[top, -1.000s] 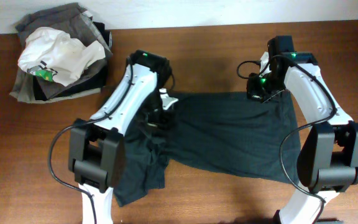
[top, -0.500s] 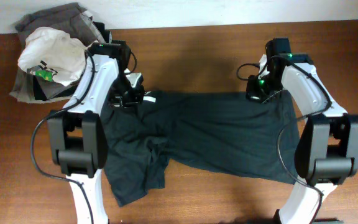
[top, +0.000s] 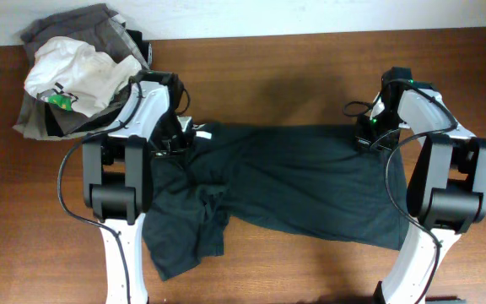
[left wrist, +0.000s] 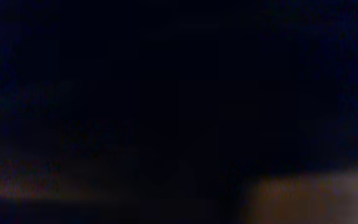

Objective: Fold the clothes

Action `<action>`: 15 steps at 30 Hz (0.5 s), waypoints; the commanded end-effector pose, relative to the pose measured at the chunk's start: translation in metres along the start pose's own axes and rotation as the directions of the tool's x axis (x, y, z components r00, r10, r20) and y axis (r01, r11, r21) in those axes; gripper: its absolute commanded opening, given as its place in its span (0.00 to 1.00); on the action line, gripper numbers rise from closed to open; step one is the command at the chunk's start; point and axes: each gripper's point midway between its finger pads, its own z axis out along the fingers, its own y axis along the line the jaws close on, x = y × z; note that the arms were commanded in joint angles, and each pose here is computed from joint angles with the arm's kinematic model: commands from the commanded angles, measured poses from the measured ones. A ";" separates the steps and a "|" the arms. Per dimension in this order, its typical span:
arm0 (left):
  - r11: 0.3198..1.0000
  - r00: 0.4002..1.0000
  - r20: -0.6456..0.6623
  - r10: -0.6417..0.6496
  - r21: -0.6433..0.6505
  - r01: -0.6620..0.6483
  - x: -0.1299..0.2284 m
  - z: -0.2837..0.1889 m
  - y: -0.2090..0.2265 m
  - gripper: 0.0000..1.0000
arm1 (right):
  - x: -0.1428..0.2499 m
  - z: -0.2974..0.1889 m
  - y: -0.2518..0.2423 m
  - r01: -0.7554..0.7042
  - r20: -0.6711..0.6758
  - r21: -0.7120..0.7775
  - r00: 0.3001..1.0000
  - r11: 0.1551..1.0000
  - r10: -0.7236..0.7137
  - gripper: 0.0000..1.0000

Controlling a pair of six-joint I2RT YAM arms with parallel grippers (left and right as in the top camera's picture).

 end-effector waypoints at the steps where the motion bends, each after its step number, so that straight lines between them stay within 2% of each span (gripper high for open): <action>1: 0.989 0.993 0.009 -0.119 -0.088 0.120 -0.011 0.013 0.035 0.04 | 0.006 0.035 -0.020 -0.031 -0.059 0.068 0.998 0.997 0.035 0.04; 3: 0.967 0.979 0.041 -0.199 -0.153 0.203 -0.014 0.010 0.054 0.04 | 0.000 0.035 -0.028 -0.052 -0.028 0.111 0.998 0.992 0.056 0.04; 6: 0.954 0.967 0.063 -0.247 -0.157 0.254 -0.017 0.008 0.066 0.06 | -0.014 0.034 -0.034 -0.060 0.025 0.124 0.998 0.990 0.058 0.04; 11: 0.952 0.964 0.066 -0.258 -0.152 0.265 -0.017 0.006 0.071 0.09 | -0.041 0.022 -0.046 -0.103 0.117 0.098 0.989 0.990 0.092 0.04; 15: 0.958 0.964 0.110 -0.242 -0.132 0.255 -0.022 -0.013 0.062 0.08 | -0.065 -0.017 -0.048 -0.105 0.159 0.087 0.983 0.991 0.091 0.04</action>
